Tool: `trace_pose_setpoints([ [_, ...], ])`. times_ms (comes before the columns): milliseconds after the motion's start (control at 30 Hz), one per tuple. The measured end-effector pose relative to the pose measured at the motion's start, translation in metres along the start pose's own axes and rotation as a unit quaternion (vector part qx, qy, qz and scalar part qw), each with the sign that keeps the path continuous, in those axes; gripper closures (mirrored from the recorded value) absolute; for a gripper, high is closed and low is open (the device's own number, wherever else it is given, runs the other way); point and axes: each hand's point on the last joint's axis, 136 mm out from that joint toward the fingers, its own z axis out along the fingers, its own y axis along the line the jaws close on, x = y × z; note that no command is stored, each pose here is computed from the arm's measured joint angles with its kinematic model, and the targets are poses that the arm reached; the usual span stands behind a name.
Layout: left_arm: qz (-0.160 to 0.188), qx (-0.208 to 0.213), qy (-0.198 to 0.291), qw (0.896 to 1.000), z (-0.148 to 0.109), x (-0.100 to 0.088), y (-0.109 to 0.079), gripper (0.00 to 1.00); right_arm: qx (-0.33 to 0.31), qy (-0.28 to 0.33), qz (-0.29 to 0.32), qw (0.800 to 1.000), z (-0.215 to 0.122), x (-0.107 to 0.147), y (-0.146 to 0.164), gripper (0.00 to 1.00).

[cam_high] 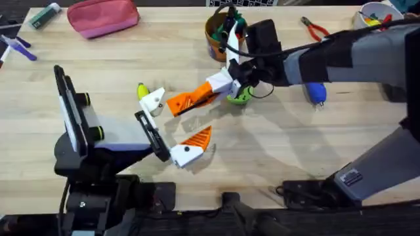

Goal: Pick up the gripper from the table and insert it into the empty holder that is missing its gripper. Then pick up a screw, insert it into the mounting hole, and use the screwdriver to tighten it. Finally, clean up the table by picking up the vegetable and placing it into the bucket.

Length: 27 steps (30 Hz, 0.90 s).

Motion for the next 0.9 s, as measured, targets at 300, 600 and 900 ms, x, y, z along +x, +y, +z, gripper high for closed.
trace_pose_setpoints([
  [300, 0.000, 0.000, 0.000, 1.000, 0.0000, 0.0000, -0.0001, 0.015, -0.002, 0.012, 0.005, 1.000, 0.0082, 0.0052, 0.0002, 0.991],
  [600, 0.000, 0.000, 0.000, 1.000, 0.0000, -0.0001, 0.0000, 0.015, -0.003, 0.014, -0.004, 1.000, 0.0095, 0.0024, 0.0033, 0.991],
  [900, 0.000, 0.000, 0.000, 1.000, 0.0000, -0.0001, 0.0000, 0.015, -0.003, 0.014, -0.006, 1.000, 0.0095, -0.0002, 0.0056, 0.991],
])
